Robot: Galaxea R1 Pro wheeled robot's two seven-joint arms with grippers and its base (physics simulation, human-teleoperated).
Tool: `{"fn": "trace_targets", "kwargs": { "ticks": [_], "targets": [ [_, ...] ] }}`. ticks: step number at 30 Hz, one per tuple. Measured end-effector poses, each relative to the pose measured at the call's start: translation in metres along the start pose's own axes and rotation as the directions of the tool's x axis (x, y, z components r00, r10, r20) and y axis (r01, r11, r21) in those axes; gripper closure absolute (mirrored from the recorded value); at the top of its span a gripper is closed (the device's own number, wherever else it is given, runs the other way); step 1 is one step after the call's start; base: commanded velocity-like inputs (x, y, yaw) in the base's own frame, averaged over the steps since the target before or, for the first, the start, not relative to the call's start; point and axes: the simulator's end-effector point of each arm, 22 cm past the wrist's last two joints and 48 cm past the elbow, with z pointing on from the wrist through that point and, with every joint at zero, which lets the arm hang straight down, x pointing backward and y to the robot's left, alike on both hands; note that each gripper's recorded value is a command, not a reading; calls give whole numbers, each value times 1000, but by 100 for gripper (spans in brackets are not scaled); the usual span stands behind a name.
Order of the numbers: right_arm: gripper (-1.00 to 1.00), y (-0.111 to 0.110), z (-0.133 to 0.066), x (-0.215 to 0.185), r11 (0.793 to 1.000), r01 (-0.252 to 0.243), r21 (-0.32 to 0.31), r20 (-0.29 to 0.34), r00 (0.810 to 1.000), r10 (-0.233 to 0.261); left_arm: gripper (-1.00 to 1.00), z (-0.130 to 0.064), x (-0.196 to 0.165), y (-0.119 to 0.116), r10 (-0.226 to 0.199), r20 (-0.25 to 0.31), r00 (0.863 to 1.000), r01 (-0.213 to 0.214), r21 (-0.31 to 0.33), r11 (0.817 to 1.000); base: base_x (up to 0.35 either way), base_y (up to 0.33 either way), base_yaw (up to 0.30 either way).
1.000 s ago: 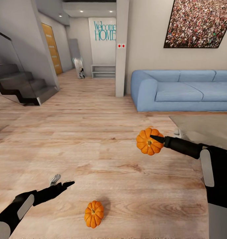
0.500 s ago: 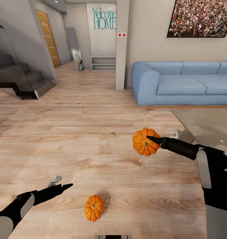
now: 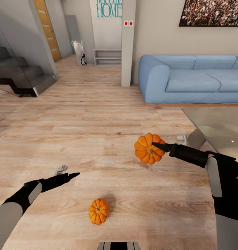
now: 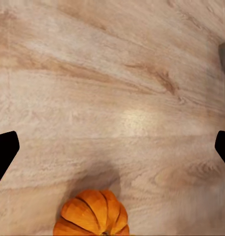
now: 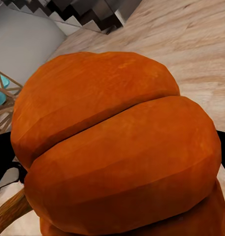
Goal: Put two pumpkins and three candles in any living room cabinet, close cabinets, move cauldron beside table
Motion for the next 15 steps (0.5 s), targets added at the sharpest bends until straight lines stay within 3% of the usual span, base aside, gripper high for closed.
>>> {"fn": "trace_targets", "kwargs": {
  "ticks": [9,15],
  "targets": [
    [100,-19,5,14,999,-29,16,-23,999,29,-100,11,5,-9,-43,-42,998,45,69,997,0,0,0],
    [100,-27,12,24,999,-40,17,-32,999,41,-100,21,27,11,-79,-82,994,80,10,997,0,0,0]
  ]
}}
